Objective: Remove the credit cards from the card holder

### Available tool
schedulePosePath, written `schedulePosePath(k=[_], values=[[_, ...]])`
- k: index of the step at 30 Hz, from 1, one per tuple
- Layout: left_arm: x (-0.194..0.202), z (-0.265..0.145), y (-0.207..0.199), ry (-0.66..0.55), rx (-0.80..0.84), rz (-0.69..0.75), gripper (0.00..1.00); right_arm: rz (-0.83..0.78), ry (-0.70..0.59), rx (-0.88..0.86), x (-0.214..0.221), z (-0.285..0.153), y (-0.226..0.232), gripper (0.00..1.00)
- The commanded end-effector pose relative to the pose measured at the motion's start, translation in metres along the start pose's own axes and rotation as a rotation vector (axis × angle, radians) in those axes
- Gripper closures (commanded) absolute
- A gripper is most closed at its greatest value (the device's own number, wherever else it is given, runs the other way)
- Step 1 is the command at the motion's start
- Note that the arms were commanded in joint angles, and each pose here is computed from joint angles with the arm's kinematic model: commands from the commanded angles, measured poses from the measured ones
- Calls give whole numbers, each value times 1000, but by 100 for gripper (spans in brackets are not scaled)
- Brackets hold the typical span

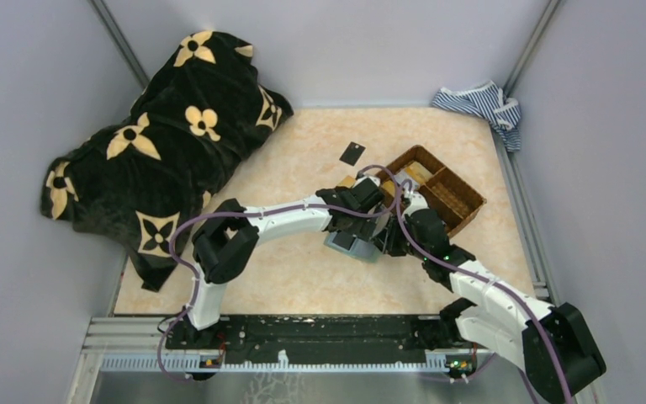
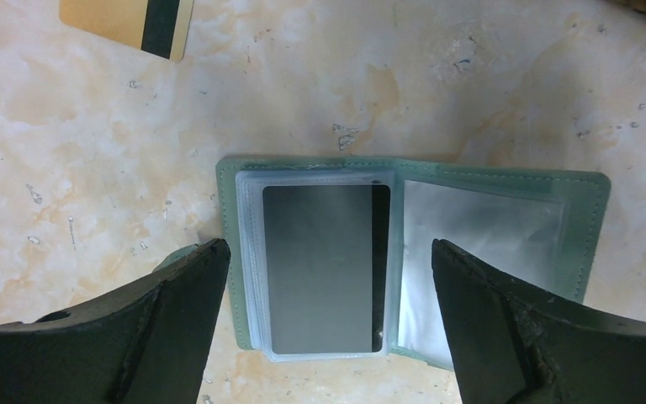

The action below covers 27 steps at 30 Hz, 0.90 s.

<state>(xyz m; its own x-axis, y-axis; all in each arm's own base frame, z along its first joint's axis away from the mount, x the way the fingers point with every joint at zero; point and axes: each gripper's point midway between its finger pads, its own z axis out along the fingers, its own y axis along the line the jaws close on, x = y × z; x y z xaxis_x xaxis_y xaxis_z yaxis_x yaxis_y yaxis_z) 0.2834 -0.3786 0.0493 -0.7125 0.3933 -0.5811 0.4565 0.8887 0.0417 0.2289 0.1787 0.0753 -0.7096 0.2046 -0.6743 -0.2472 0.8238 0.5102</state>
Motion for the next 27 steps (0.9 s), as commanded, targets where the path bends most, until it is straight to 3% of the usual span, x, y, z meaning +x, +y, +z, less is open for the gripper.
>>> schedulePosePath(k=[1,8,15,27], values=[[3,6,4,5,-41,54,4,-6,-38,-17,-8,-1,5,73],[10,18,2,22,-48,62,4,-11,-36,-13,-9,-1,5,73],[13,23,3,30,-62,63,12,-8,-30,-13,-8,1,5,74],[11,23,6,24,-82,82,35,-5,-18,-18,-5,6,5,74]])
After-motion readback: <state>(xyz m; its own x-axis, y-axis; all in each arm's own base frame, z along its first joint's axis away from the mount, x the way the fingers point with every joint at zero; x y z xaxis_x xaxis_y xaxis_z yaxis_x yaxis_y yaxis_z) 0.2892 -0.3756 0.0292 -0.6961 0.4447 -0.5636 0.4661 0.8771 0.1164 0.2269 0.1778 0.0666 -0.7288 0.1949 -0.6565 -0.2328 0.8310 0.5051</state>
